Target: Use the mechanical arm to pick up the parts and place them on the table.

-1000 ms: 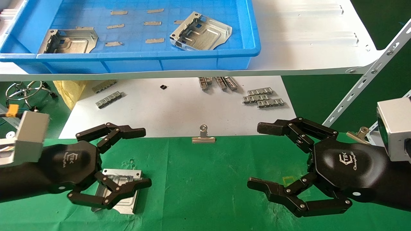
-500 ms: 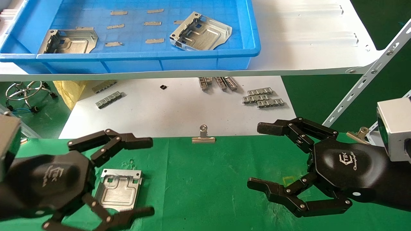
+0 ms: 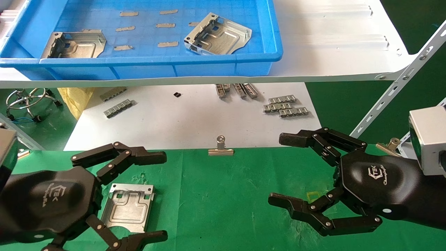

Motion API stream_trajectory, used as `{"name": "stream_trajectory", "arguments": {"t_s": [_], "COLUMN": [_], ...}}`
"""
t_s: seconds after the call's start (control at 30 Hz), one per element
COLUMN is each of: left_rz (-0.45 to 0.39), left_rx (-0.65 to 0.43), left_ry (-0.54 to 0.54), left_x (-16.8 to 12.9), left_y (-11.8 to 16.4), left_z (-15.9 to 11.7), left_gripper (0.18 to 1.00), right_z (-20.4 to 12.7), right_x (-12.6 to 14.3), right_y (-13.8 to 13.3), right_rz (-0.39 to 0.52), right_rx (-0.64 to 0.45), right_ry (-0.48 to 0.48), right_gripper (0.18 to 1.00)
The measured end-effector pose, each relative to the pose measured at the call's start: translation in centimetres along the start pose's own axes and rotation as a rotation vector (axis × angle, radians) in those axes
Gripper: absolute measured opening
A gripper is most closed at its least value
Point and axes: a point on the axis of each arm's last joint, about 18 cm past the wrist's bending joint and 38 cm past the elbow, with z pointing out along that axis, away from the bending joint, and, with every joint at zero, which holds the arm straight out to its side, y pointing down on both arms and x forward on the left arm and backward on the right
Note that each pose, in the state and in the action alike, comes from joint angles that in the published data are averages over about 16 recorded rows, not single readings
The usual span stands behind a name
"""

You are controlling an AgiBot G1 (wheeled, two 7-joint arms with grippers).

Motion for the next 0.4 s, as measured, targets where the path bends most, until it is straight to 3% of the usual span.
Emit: {"name": "stream_trajectory", "arguments": {"t_s": [0.4], "left_rz": [-0.003], "left_rx": [-0.001], "left_ry": [-0.006], "left_x": [-0.25], "left_y": [0.20], "left_z": [-0.05], "left_gripper": [1.001], "right_z": [0.00], "right_x": [0.00], "right_y": [0.00], "right_rz": [0.000], "right_rx": [0.000], "right_ry": [0.000], "right_gripper": [1.001]}}
